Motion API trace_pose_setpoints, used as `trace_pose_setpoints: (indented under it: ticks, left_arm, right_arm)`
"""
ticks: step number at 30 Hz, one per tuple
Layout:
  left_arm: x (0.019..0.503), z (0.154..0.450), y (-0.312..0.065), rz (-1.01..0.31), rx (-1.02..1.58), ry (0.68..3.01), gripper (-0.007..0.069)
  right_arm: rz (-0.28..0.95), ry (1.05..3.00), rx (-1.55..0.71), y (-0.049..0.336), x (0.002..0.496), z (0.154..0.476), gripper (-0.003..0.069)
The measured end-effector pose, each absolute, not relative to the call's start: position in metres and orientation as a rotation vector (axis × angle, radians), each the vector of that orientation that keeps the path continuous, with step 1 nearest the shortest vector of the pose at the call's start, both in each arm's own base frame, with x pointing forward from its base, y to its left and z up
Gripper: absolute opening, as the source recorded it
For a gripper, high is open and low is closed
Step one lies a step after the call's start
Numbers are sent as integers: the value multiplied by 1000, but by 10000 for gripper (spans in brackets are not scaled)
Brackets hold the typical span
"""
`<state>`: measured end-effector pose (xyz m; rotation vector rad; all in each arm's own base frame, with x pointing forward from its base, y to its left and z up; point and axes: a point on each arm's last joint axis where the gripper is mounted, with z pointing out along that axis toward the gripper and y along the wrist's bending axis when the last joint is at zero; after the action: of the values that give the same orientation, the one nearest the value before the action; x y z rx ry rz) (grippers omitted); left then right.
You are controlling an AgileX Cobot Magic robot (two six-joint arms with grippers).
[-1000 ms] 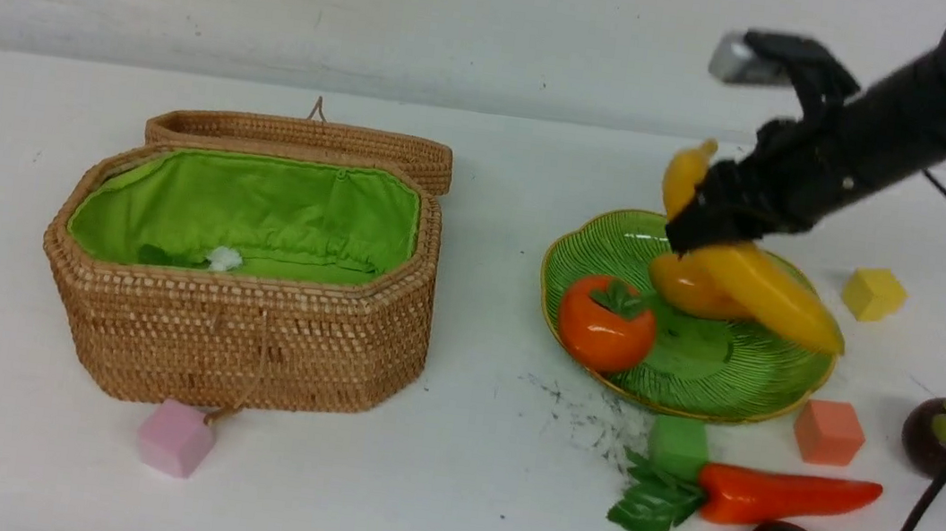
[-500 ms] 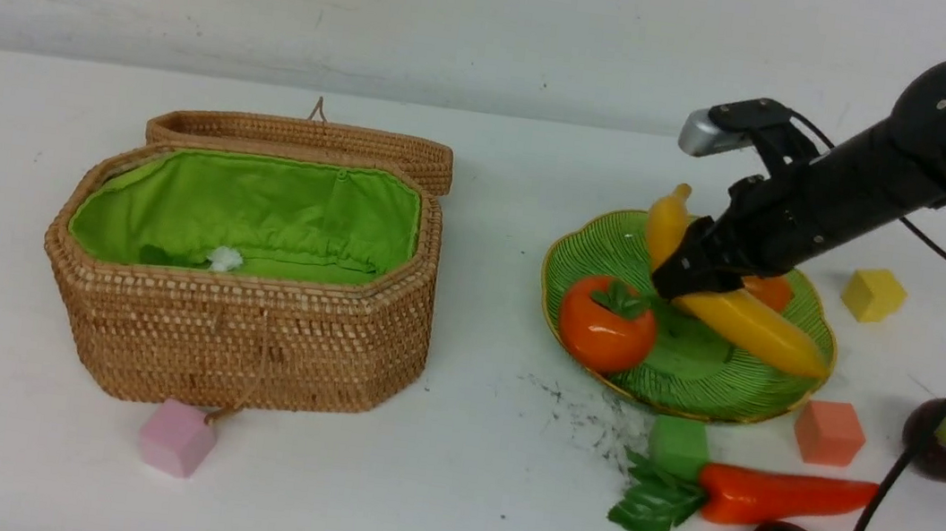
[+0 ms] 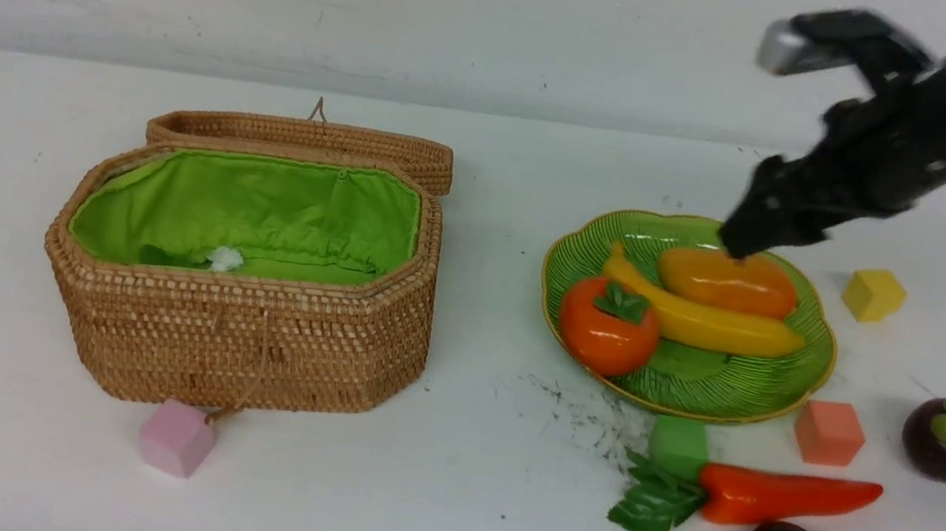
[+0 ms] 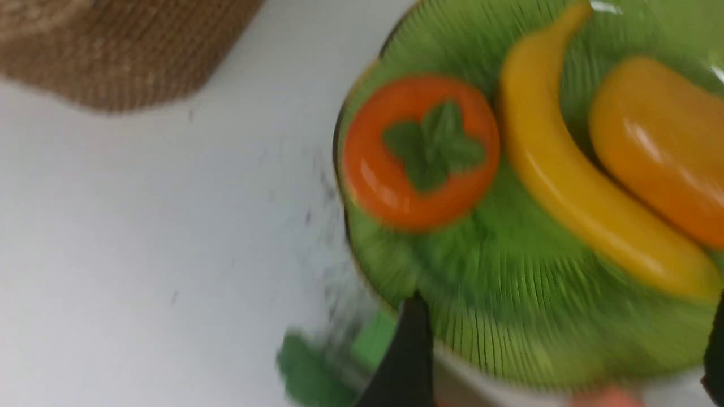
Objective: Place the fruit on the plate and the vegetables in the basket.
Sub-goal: Grab an eggplant with your right arm and place it in the basket on the left.
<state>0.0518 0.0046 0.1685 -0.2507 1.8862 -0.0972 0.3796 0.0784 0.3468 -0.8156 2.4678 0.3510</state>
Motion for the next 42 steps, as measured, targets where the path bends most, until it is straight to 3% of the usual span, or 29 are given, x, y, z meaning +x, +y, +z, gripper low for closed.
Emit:
trace_pose_setpoints:
  ticks: [3, 6, 13, 23, 25, 27, 28, 29, 30, 34, 37, 38, 42]
  left_arm:
    - [52, 168, 5, -97, -251, 1886, 204]
    - [52, 168, 5, -97, -251, 1886, 206]
    - [52, 168, 5, -97, -251, 1886, 214]
    - [52, 168, 5, -97, -251, 1886, 221]
    - [52, 168, 5, -97, -251, 1886, 223]
    - [52, 168, 5, -97, -251, 1886, 226]
    - [52, 168, 5, -97, -251, 1886, 226]
    - [52, 168, 5, -97, -251, 1886, 228]
    - [52, 168, 5, -97, -251, 1886, 229]
    - [52, 168, 5, -97, -251, 1886, 233]
    - [52, 168, 5, -97, -251, 1886, 237]
    - [52, 168, 5, -97, -251, 1886, 237]
    - [52, 168, 5, -97, -251, 1886, 239]
  right_arm:
    - [333, 2488, -818, 72, 342, 368, 618]
    - [344, 2527, -840, 68, 307, 363, 600]
    - [314, 2769, -983, 55, 258, 281, 592]
    - [113, 2705, -904, 44, 256, 185, 585]
    - [111, 2730, -901, 44, 257, 170, 572]
    - [127, 2787, -911, 44, 260, 153, 510]
    - [127, 2788, -905, 44, 261, 153, 502]
    - [147, 2804, -886, 46, 267, 155, 421]
    - [174, 2828, -867, 47, 269, 156, 389]
    - [341, 2888, -862, 57, 280, 188, 394]
    - [492, 2756, -946, 70, 292, 252, 394]
    - [494, 2726, -960, 71, 295, 260, 394]
    - [635, 2293, -1076, 109, 307, 362, 394]
